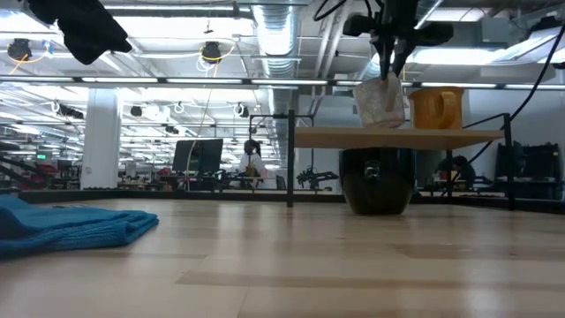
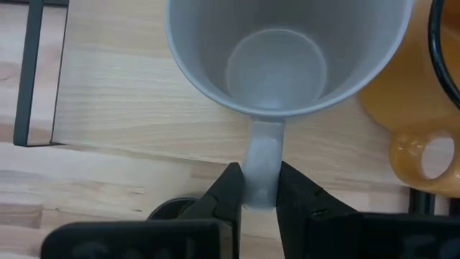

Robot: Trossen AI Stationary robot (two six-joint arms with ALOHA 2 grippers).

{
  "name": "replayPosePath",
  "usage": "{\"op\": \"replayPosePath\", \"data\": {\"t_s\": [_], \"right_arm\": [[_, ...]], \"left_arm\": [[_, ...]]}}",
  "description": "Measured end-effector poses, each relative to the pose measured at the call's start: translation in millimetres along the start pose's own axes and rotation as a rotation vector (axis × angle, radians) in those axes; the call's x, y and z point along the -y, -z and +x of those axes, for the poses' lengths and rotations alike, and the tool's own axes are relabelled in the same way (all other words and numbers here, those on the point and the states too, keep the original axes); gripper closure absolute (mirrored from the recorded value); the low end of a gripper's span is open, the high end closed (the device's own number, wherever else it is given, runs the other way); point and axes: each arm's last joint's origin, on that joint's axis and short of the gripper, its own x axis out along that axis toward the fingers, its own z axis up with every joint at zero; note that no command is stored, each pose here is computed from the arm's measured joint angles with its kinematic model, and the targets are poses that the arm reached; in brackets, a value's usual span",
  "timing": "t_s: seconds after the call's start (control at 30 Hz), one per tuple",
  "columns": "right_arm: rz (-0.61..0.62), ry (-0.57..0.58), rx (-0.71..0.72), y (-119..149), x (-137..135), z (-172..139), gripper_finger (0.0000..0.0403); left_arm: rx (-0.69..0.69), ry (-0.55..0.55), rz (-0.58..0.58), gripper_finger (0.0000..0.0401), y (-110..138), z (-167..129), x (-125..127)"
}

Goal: Stack small to large cups/mugs on shelf
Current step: Put the gray mug on the shelf

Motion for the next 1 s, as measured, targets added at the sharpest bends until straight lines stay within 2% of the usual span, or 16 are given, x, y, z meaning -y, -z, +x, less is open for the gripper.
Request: {"op": "replayPosePath", "data": {"t_s": [0.4, 0.7, 1.0], "right_arm": [[0.046, -0.002, -0.001, 0.0, -0.4, 0.5, 0.0335], [0.031, 0.048, -0.02, 7.4, -0.8, 24.1, 0.0333], [0.016, 0.018, -0.021, 8.4, -4.3, 34.9, 0.033]], "left_arm": [[-0.004, -0.002, -0.004, 0.0319, 0.4, 0.0, -0.2], [-0.007, -0.004, -0.003, 0.0319, 0.7, 0.0, -0.5], [-0.008, -0.002, -0.003, 0.0319, 0.7, 0.0, -0.4]]}}
